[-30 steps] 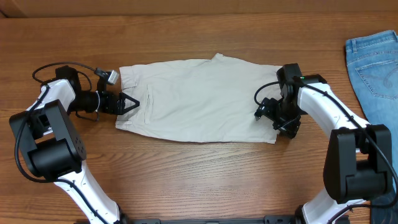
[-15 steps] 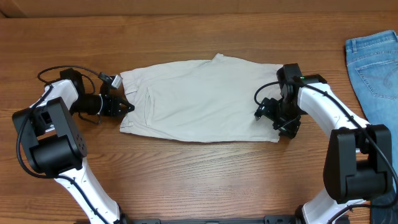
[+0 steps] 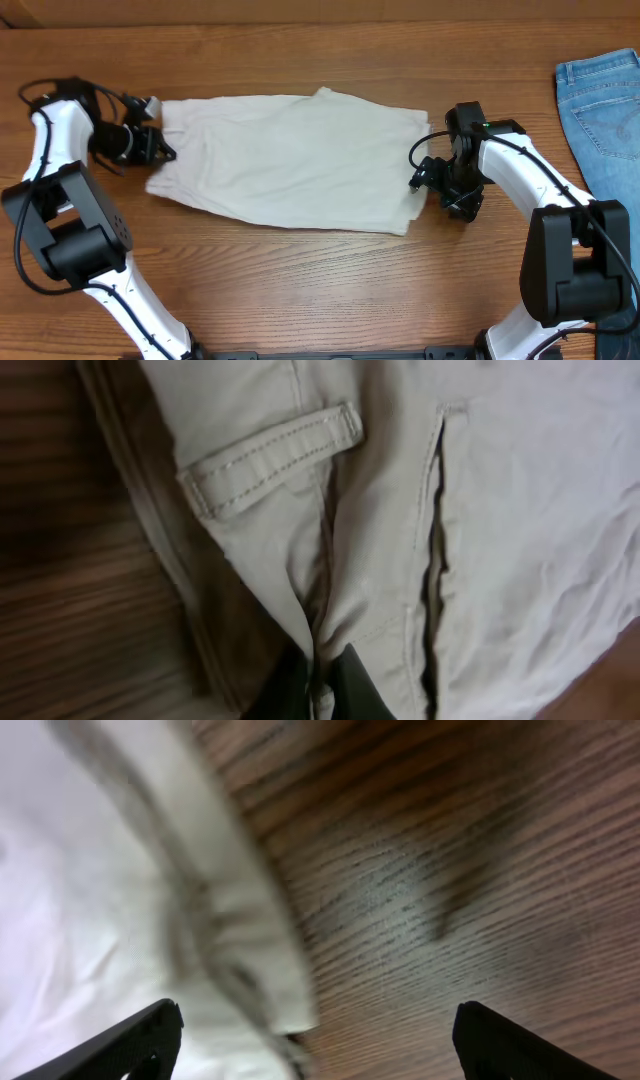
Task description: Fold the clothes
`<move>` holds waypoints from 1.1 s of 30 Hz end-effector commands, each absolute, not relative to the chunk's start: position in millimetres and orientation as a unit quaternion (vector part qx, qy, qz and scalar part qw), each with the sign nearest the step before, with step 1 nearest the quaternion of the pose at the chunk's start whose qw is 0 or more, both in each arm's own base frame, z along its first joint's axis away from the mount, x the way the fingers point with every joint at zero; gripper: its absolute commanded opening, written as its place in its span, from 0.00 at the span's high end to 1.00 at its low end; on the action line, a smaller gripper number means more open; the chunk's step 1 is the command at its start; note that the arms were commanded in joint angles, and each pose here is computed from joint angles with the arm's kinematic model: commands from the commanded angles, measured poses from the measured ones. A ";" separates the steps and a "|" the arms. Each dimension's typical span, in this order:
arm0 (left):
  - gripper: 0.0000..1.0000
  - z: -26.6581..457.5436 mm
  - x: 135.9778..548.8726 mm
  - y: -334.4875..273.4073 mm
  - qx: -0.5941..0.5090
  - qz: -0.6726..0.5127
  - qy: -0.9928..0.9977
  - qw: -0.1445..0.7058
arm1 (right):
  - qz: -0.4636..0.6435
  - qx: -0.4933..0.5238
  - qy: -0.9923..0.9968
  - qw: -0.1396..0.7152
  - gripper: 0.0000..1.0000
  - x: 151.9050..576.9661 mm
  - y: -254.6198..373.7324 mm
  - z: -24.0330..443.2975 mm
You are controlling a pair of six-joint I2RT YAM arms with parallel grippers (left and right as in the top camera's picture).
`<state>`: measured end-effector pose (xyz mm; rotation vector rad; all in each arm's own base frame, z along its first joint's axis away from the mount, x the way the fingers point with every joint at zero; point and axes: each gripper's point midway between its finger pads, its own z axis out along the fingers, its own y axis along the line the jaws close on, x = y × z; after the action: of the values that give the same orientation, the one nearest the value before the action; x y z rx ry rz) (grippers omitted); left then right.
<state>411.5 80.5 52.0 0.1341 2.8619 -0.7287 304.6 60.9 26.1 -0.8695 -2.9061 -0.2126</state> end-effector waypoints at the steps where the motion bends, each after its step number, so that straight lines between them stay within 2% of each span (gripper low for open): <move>1: 0.96 79.9 425.1 97.6 0.037 -0.210 0.971 0.104 | -0.066 -0.285 -0.955 0.038 0.09 308.7 57.2 27.8; 9: 0.96 139.5 431.8 92.5 0.052 -0.198 0.972 0.116 | -0.072 -0.284 -0.956 0.024 0.08 316.4 58.1 27.8; 13: 0.96 150.9 434.7 91.1 0.057 -0.194 0.971 0.124 | -0.073 -0.284 -0.956 0.022 0.08 317.1 58.2 27.8; 25: 0.96 107.5 429.6 91.5 0.050 -0.202 0.973 0.103 | -0.070 -0.284 -0.956 0.029 0.08 313.5 57.9 27.8; 33: 0.94 75.9 419.6 121.4 0.030 -0.140 0.987 0.077 | -0.067 -0.285 -0.956 0.037 0.08 309.7 57.5 27.8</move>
<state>427.0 107.3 83.2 0.1408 2.9106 -0.4882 308.0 60.1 25.8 -0.8710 -2.9216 -0.2126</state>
